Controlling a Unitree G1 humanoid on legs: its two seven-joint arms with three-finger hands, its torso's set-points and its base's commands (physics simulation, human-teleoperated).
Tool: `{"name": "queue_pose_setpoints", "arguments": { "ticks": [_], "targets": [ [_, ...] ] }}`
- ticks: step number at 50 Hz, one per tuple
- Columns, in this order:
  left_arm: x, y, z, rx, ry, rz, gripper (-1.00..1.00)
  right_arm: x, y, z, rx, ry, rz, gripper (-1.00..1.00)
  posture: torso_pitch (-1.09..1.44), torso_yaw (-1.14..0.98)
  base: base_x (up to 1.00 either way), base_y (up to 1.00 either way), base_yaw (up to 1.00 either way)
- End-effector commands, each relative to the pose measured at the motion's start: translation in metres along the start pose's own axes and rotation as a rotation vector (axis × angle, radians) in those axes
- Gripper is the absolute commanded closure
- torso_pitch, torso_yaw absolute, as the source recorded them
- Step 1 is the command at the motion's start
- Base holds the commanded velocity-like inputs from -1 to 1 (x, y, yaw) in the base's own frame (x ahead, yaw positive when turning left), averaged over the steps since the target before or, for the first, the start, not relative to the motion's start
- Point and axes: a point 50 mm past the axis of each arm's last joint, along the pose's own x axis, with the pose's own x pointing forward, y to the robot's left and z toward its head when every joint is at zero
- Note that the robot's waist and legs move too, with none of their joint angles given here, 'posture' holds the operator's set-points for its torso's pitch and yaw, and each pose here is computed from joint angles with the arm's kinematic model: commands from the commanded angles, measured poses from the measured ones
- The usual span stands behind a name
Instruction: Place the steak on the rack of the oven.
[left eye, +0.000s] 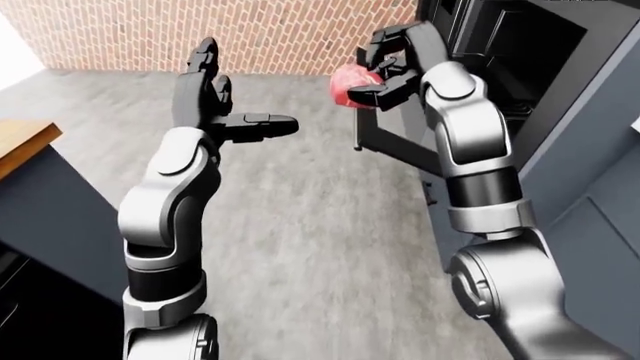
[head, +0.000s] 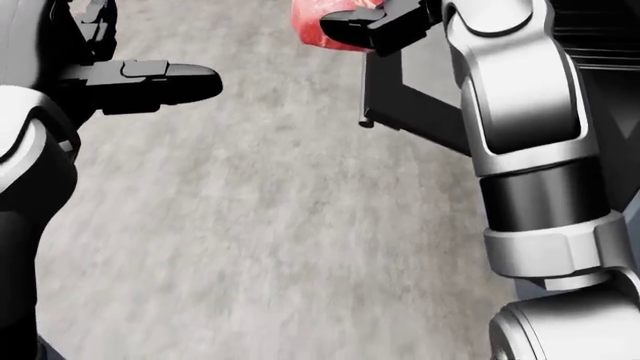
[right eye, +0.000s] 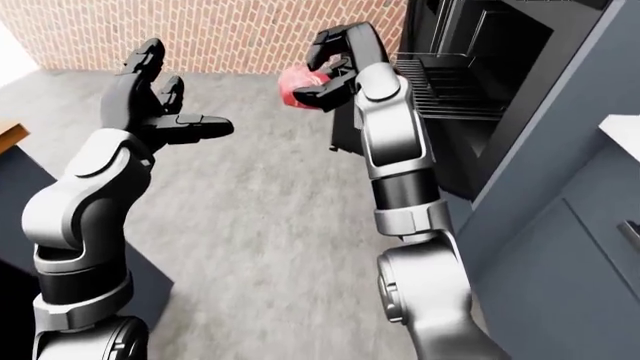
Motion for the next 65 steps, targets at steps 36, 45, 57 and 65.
{"name": "queue_pose_setpoints", "arguments": {
  "ticks": [36, 45, 57, 65],
  "targets": [
    [-0.002, -0.001, 0.021, 0.000, -0.099, -0.002, -1.00, -0.006, -0.014, 0.032, 0.003, -0.138, -0.063, 1.00, 0.00, 0.00, 0.00, 0.00, 0.00],
    [-0.003, -0.001, 0.020, -0.001, -0.097, -0.003, -1.00, -0.007, -0.018, 0.031, 0.017, -0.139, -0.089, 1.00, 0.00, 0.00, 0.00, 0.00, 0.00],
    [-0.003, -0.001, 0.020, 0.001, -0.097, -0.004, -1.00, -0.003, -0.028, 0.032, 0.013, -0.122, -0.112, 1.00, 0.00, 0.00, 0.00, 0.00, 0.00],
    [-0.002, -0.002, 0.019, 0.002, -0.096, -0.008, -1.00, 0.000, -0.043, 0.028, 0.005, -0.098, -0.151, 1.00, 0.00, 0.00, 0.00, 0.00, 0.00]
  ]
}}
